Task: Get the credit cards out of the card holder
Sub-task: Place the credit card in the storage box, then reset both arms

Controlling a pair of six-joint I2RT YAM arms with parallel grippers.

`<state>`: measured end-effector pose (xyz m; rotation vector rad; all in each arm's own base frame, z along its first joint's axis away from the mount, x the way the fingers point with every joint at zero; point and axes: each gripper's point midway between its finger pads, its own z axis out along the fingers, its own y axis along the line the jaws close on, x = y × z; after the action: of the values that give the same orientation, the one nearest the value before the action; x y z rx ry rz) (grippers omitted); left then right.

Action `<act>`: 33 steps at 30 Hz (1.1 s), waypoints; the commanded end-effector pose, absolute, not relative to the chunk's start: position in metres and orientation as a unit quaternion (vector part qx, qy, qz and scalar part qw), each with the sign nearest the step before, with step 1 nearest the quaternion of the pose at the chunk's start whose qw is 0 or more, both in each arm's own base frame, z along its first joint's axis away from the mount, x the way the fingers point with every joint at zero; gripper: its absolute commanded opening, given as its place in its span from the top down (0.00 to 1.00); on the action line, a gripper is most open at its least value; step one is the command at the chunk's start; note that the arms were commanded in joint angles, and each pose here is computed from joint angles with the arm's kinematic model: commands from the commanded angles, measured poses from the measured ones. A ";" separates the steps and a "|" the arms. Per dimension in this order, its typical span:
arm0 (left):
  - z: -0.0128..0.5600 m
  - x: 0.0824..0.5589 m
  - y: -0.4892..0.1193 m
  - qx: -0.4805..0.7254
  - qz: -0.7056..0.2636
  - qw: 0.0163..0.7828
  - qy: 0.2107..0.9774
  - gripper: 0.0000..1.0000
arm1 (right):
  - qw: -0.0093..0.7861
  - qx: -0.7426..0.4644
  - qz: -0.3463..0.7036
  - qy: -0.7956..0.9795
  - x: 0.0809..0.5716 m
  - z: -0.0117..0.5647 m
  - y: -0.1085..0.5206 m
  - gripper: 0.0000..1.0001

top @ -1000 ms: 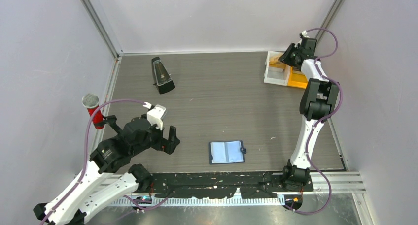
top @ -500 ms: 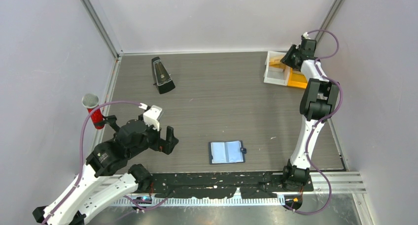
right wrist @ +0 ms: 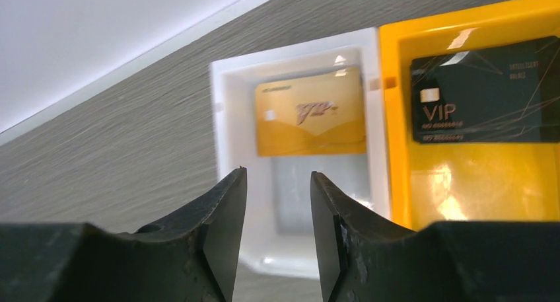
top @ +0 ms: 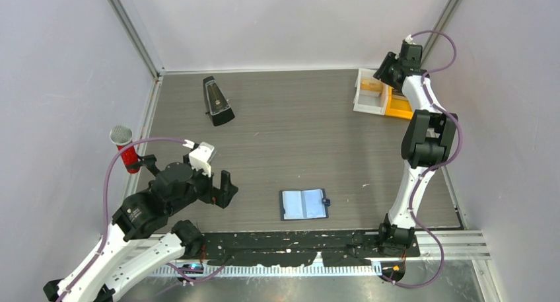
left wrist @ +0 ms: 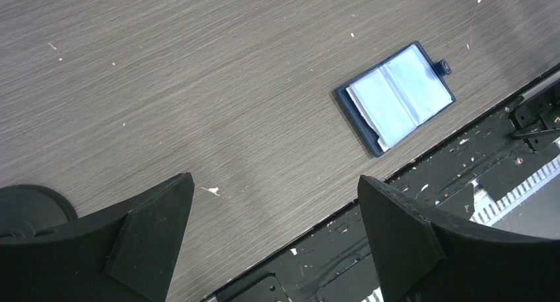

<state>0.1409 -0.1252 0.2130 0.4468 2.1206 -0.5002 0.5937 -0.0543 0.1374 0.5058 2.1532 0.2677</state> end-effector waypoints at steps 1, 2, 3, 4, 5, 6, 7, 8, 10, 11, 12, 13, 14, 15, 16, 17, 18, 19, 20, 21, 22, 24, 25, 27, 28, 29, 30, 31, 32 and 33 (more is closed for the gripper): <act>0.223 0.144 -0.129 0.181 -0.214 0.463 0.841 0.01 | 0.495 0.174 0.113 0.844 0.572 0.220 -0.030 0.51; 0.223 0.144 -0.128 0.181 -0.214 0.464 0.840 0.01 | 0.493 0.168 0.118 0.845 0.562 0.225 -0.020 0.50; 0.225 0.144 -0.128 0.180 -0.215 0.467 0.839 0.01 | 0.489 0.163 0.123 0.848 0.555 0.226 -0.014 0.48; 0.225 0.143 -0.128 0.179 -0.218 0.468 0.837 0.01 | 0.488 0.153 0.127 0.850 0.542 0.231 0.000 0.45; 0.227 0.143 -0.129 0.178 -0.222 0.470 0.835 0.01 | 0.473 0.145 0.123 0.860 0.530 0.218 0.006 0.38; 0.229 0.142 -0.130 0.178 -0.227 0.473 0.833 0.01 | 0.487 0.128 0.123 0.855 0.518 0.236 0.020 0.35; 0.231 0.142 -0.131 0.177 -0.234 0.476 0.829 0.01 | 0.471 0.110 0.121 0.867 0.502 0.222 0.035 0.31; 0.233 0.141 -0.132 0.177 -0.240 0.479 0.826 0.01 | 0.489 0.098 0.121 0.858 0.488 0.240 0.042 0.25; 0.239 0.139 -0.134 0.174 -0.252 0.487 0.818 0.01 | 0.492 0.071 0.123 0.859 0.457 0.243 0.060 0.13; 0.243 0.139 -0.134 0.169 -0.259 0.493 0.813 0.01 | 0.478 0.053 0.122 0.868 0.441 0.228 0.072 0.07; 0.248 0.140 -0.135 0.159 -0.267 0.503 0.806 0.01 | 0.496 0.046 0.121 0.858 0.424 0.245 0.074 0.01; 0.250 0.141 -0.135 0.151 -0.274 0.507 0.803 0.01 | 0.502 0.025 0.123 0.856 0.401 0.246 0.084 0.02; 0.252 0.140 -0.137 0.145 -0.284 0.511 0.798 0.01 | 0.497 0.020 0.118 0.860 0.387 0.239 0.085 0.04; 0.257 0.140 -0.139 0.137 -0.298 0.516 0.791 0.01 | 0.510 0.003 0.124 0.851 0.365 0.248 0.092 0.04; 0.258 0.140 -0.142 0.133 -0.310 0.519 0.785 0.01 | 0.514 -0.005 0.124 0.849 0.354 0.248 0.094 0.04; 0.261 0.140 -0.145 0.126 -0.323 0.524 0.778 0.01 | 0.525 -0.014 0.132 0.841 0.332 0.251 0.097 0.04; 0.263 0.140 -0.147 0.116 -0.333 0.527 0.773 0.01 | 0.525 -0.018 0.137 0.840 0.320 0.250 0.097 0.04; 0.264 0.140 -0.149 0.111 -0.344 0.529 0.768 0.01 | 0.537 -0.031 0.155 0.829 0.300 0.254 0.101 0.04; 0.264 0.140 -0.150 0.107 -0.352 0.531 0.763 0.01 | 0.529 -0.034 0.161 0.833 0.287 0.243 0.101 0.04; 0.264 0.141 -0.151 0.101 -0.357 0.534 0.760 0.01 | 0.548 -0.041 0.179 0.816 0.272 0.256 0.102 0.04; 0.263 0.142 -0.150 0.093 -0.358 0.538 0.757 0.01 | 0.540 -0.044 0.186 0.820 0.261 0.248 0.103 0.04; 0.258 0.145 -0.147 0.078 -0.355 0.542 0.757 0.01 | 0.551 -0.061 0.215 0.804 0.235 0.258 0.107 0.04; 0.258 0.145 -0.146 0.070 -0.358 0.543 0.756 0.01 | 0.539 -0.072 0.234 0.806 0.224 0.256 0.112 0.05; 0.258 0.145 -0.146 0.064 -0.365 0.544 0.753 0.00 | 0.532 -0.069 0.262 0.802 0.206 0.259 0.117 0.05; 0.258 0.144 -0.146 0.061 -0.369 0.545 0.751 0.01 | 0.536 -0.073 0.276 0.794 0.198 0.263 0.119 0.05; 0.257 0.144 -0.146 0.058 -0.371 0.544 0.750 0.01 | 0.532 -0.066 0.288 0.794 0.192 0.264 0.121 0.05; 0.256 0.144 -0.145 0.057 -0.371 0.545 0.750 0.01 | 0.534 -0.070 0.304 0.786 0.183 0.266 0.123 0.05; 0.255 0.144 -0.145 0.054 -0.369 0.546 0.751 0.01 | 0.528 -0.066 0.317 0.785 0.179 0.263 0.126 0.05; 0.254 0.145 -0.144 0.050 -0.368 0.545 0.751 0.01 | 0.531 -0.073 0.331 0.776 0.171 0.266 0.129 0.05; 0.253 0.145 -0.143 0.047 -0.366 0.545 0.753 0.01 | 0.524 -0.070 0.339 0.778 0.168 0.260 0.130 0.05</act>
<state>0.1393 -0.1430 0.2379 0.1792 1.8513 -0.8368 0.1936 0.1136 0.2749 -0.1502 1.8204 0.6495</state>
